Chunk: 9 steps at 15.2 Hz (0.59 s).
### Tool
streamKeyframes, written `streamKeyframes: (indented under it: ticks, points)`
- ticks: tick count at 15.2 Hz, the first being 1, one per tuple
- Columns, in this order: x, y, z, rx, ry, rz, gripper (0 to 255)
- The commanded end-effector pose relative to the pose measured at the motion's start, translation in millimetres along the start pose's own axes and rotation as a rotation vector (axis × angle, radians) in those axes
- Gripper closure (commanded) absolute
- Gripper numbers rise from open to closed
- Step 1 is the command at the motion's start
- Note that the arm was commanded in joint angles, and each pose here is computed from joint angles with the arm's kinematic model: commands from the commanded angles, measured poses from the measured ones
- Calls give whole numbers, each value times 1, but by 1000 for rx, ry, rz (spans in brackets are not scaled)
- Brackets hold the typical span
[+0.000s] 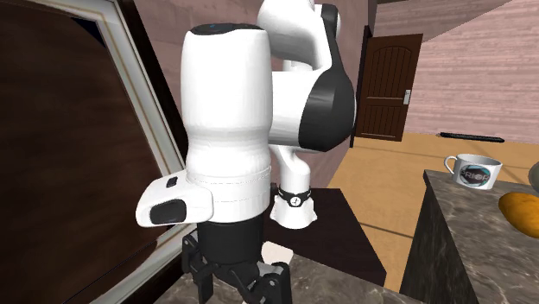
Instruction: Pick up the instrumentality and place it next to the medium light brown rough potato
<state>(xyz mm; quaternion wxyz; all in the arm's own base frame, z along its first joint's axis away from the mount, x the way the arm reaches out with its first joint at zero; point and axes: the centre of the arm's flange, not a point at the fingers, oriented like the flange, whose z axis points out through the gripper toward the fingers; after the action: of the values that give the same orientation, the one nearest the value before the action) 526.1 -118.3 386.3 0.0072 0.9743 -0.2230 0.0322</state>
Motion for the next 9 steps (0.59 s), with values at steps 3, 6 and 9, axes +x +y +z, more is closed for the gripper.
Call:
streamKeyframes:
  ticks: [3, 6, 9]
  points:
    - [0, 0, 2, 0, 1, 0, 0]
    - [0, 0, 2, 0, 0, 0, 0]
    - [0, 0, 2, 0, 0, 0, 255]
